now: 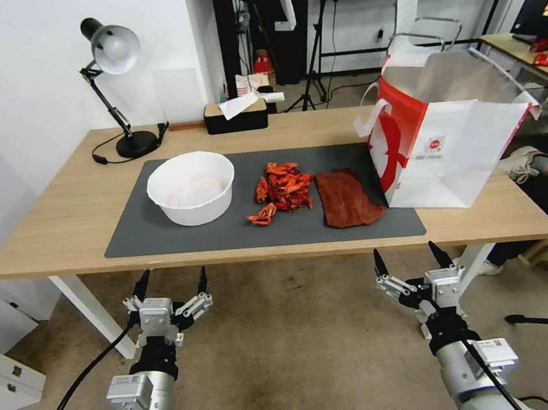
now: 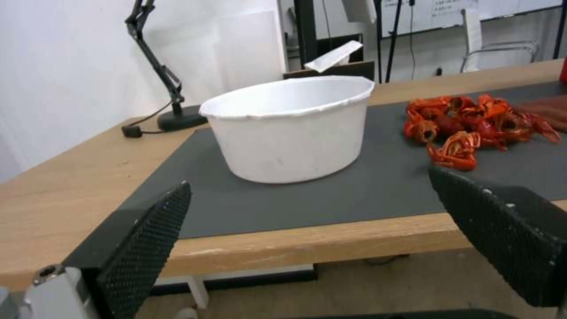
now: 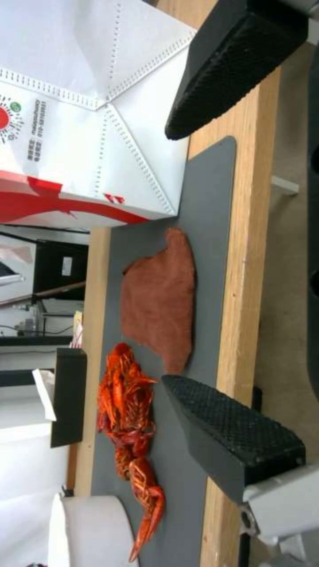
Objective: Sweep shrimp from table into container with towel, then put container into takeout bag.
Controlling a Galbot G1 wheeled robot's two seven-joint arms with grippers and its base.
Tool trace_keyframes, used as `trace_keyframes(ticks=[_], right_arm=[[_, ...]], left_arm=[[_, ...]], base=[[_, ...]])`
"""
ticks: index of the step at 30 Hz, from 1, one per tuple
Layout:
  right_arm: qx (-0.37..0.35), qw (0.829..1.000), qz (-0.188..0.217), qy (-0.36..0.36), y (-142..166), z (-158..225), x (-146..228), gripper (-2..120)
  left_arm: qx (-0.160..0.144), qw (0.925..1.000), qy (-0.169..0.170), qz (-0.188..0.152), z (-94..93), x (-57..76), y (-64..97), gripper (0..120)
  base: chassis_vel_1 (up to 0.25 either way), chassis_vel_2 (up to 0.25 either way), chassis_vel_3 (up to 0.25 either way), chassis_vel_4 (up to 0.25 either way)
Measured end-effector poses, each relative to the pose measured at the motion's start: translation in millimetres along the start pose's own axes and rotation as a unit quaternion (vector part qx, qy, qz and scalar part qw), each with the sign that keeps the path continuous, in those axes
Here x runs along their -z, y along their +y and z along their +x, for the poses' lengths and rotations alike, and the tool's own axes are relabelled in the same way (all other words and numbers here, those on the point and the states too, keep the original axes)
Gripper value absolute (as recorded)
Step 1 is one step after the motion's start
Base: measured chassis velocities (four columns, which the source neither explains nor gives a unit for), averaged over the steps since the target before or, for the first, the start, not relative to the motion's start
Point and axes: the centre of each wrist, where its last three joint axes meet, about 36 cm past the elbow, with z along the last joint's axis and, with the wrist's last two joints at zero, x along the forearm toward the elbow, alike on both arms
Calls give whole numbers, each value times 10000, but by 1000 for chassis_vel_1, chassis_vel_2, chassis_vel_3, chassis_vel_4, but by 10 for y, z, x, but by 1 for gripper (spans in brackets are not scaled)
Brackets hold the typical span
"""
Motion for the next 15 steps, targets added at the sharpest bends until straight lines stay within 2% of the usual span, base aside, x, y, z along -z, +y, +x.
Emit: trace_keyframes(ticks=[1, 2, 4, 9, 11, 14, 15], right_arm=[[15, 10000, -10, 27, 0, -4, 3, 100], [15, 10000, -10, 27, 0, -4, 3, 100], [187, 9994, -128, 261, 12, -46, 36, 100], [512, 9960, -335, 652, 31, -116, 101, 100], [837, 9899, -533, 1009, 49, -179, 165, 100], [945, 9874, -595, 1123, 55, -198, 184, 100], [1011, 9854, -742, 1154, 47, -232, 207, 100]], left_arm=[[90, 9997, 77, 201, -40, 81, -71, 100], [90, 9997, 77, 201, -40, 81, -71, 100], [234, 9977, 262, 581, -107, 246, -202, 100], [233, 9971, 385, 612, -117, 259, -220, 100], [227, 9971, 399, 608, -119, 253, -217, 100], [224, 9971, 406, 608, -120, 245, -218, 100], [221, 9971, 407, 611, -121, 234, -219, 100]], base=[[0, 0, 0, 0], [0, 0, 0, 0], [0, 0, 0, 0], [0, 0, 0, 0], [0, 0, 0, 0], [0, 0, 0, 0], [0, 0, 0, 0]])
